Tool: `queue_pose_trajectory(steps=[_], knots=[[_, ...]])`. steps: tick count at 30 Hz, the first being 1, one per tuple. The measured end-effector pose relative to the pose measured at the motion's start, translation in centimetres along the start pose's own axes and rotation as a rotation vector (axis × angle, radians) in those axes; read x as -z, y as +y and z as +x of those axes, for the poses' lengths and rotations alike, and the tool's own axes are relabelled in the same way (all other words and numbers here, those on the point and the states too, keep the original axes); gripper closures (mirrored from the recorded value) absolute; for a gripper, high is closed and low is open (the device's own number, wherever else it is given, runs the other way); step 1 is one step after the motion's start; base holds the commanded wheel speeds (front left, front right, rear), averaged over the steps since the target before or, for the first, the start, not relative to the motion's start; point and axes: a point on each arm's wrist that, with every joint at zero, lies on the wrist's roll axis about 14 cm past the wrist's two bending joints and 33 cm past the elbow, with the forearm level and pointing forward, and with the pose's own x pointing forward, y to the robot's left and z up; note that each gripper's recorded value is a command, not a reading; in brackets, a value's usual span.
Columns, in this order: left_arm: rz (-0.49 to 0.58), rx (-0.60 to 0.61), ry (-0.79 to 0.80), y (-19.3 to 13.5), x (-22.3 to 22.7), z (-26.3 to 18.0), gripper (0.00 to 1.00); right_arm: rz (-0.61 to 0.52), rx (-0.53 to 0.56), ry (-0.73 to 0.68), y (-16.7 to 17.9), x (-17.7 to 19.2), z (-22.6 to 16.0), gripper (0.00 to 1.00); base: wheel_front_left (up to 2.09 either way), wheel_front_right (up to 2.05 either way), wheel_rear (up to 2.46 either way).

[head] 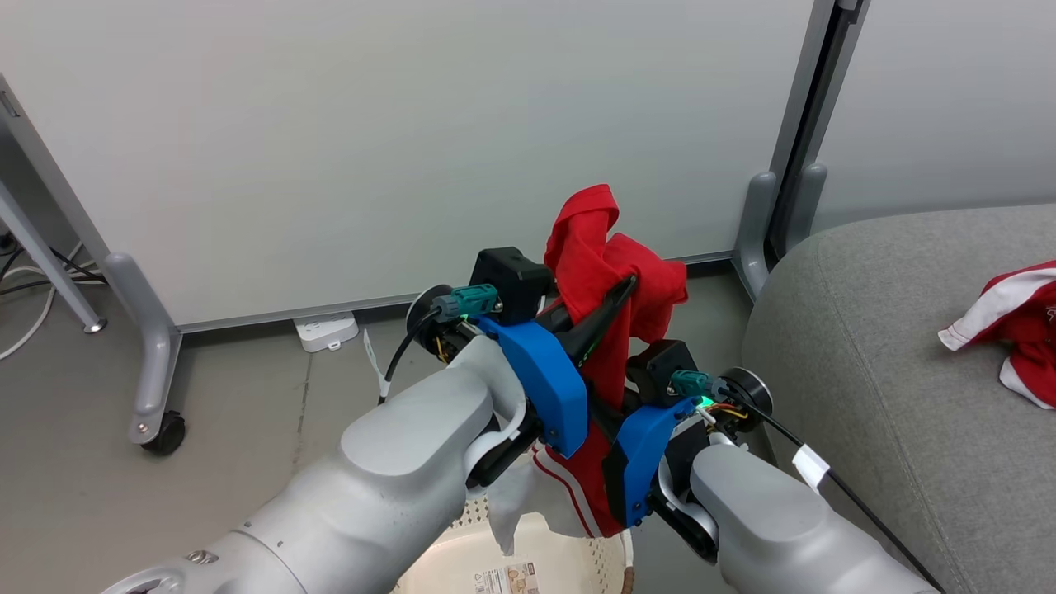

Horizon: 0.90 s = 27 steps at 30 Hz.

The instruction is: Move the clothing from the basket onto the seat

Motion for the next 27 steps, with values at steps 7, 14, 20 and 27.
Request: queue_pose_trajectory(steps=[7, 14, 20, 27], knots=[[0.002, 0.001, -0.004, -0.01, -0.17, 0.08, 1.00, -0.001, 0.003, -0.008, -0.21, -0.20, 0.02, 1.00, 0.00, 0.00, 0.00], [0.000, -0.003, -0.004, 0.12, -0.12, 0.06, 1.00, -0.003, 0.002, -0.007, -0.27, -0.21, 0.10, 1.00, 0.00, 0.00, 0.00], [-0.006, -0.005, -0.003, 0.16, -0.02, 0.15, 0.00, 0.007, 0.004, -0.002, -0.32, 0.07, 0.07, 1.00, 0.00, 0.00, 0.00], [-0.007, -0.009, -0.004, 0.20, -0.04, 0.16, 0.00, 0.007, 0.004, -0.003, -0.35, 0.05, 0.08, 1.00, 0.00, 0.00, 0.00]])
